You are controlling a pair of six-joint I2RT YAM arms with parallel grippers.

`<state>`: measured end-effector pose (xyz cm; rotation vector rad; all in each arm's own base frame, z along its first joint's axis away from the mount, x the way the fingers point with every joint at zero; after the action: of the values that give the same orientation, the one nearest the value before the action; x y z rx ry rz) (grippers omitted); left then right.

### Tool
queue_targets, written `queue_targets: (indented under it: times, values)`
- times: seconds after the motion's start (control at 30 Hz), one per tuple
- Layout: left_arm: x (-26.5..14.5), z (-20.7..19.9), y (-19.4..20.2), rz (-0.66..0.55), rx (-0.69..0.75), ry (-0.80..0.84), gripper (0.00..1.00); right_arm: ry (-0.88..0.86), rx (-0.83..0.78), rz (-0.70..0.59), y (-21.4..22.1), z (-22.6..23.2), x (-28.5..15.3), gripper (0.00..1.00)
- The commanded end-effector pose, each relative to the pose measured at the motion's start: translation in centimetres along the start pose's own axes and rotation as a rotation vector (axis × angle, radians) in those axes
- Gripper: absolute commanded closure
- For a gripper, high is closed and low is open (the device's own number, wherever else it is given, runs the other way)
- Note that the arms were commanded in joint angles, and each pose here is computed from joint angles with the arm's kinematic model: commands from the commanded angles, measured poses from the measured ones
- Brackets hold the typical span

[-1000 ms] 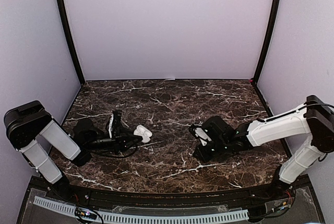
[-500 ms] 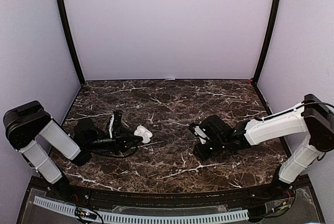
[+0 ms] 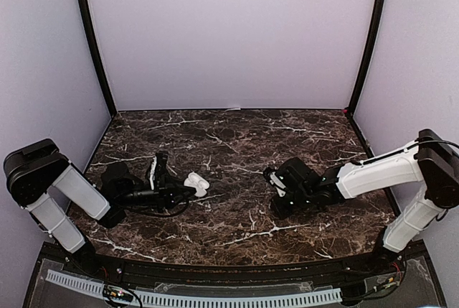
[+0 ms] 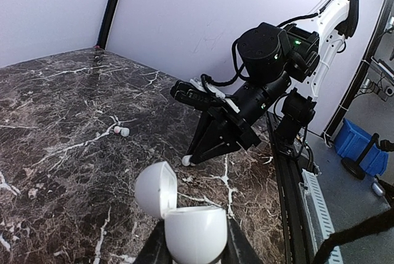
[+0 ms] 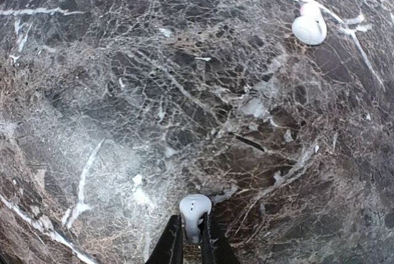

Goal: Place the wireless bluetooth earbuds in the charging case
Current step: Pick up the right earbud from the center of the board.

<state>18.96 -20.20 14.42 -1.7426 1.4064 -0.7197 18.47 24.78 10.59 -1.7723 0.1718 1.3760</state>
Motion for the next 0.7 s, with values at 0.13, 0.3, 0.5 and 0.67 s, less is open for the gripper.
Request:
queue_targets:
  times: [0.13, 0.3, 0.5, 0.67]
  values:
    - [0.3, -0.8, -0.9, -0.017, 0.052, 0.046, 0.84, 0.012, 0.013, -0.049, -0.7, -0.4, -1.7, 0.97]
    - [0.4, -1.0, -0.8, -0.003, 0.066, 0.077, 0.84, -0.04, -0.007, -0.115, -1.2, -0.1, -3.2, 1.0]
    - [0.8, -1.3, -0.6, 0.017, 0.072, 0.111, 0.84, -0.178, -0.076, -0.253, -2.0, 1.0, -5.1, 1.0]
    - [1.3, -2.2, -0.1, 0.066, 0.084, 0.215, 0.86, -0.303, -0.134, -0.402, -2.1, 2.5, -6.8, 1.0]
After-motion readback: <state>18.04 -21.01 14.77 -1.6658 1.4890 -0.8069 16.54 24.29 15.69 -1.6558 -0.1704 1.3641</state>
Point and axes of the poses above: each gripper's point midway between its finger pads, its own x axis out along the fingers, its own z axis along the line the jaws close on, y = z × x, the point moved 9 cm from there along -x, back along the fingers, and after that the axes turned 13 degrees about -x, right-handed, at the moved point
